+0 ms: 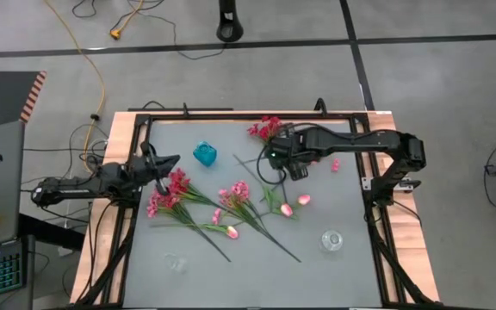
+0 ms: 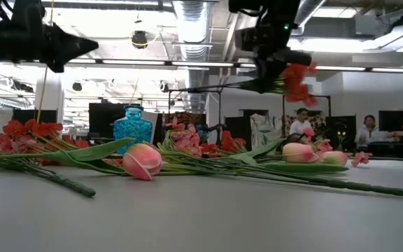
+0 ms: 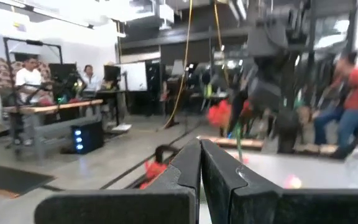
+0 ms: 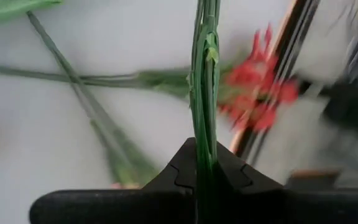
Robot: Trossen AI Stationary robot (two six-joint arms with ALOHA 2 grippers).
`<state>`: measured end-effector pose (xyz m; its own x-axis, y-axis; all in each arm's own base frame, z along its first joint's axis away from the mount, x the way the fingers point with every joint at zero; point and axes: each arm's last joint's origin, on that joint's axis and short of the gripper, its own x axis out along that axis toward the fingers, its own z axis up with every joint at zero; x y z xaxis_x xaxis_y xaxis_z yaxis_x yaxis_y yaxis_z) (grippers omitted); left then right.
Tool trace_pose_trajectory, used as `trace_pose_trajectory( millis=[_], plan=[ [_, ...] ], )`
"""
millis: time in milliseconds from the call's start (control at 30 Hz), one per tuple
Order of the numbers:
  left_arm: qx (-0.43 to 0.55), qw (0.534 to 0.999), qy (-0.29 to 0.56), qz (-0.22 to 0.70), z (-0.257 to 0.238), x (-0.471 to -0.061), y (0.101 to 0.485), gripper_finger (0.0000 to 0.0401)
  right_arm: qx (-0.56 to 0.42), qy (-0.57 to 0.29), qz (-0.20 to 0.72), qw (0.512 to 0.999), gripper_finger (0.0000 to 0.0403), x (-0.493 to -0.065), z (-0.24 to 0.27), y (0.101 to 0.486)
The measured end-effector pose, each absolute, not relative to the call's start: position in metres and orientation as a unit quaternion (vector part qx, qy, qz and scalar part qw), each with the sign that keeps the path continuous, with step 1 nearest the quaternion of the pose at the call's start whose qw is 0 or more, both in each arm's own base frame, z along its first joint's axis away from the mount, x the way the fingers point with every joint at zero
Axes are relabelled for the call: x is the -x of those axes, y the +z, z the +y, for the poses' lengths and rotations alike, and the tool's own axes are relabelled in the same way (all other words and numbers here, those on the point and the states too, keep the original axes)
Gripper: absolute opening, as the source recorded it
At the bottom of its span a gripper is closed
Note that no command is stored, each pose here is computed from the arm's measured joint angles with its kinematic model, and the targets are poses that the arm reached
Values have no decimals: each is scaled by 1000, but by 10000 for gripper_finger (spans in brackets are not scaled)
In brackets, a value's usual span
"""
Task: Sort flowers into vase by color
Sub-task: Put the right red flower into the blue vase
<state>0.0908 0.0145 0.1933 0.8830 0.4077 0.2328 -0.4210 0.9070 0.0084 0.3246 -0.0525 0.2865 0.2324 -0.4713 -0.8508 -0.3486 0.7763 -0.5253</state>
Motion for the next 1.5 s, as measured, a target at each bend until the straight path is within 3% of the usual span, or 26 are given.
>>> trace_pose_trajectory(
  millis=[133,300,633,967,1267,1500],
  plan=[
    [22,970,198,-138,14,-90,196,15,429,-16,584,689,48,-335,-46,291],
    [87,967,189,-147,14,-91,196,60,533,-23,534,656,48,-349,-38,300],
    [195,950,164,-178,14,-100,200,130,650,-55,402,642,48,-375,-22,325],
    [245,951,126,-140,13,-124,218,135,687,-44,366,627,49,-379,-12,331],
    [229,968,75,-76,11,-169,255,135,689,-41,363,626,49,-379,-10,331],
    [190,977,97,-8,14,-202,283,135,692,-35,357,626,49,-379,-3,331]
  ],
)
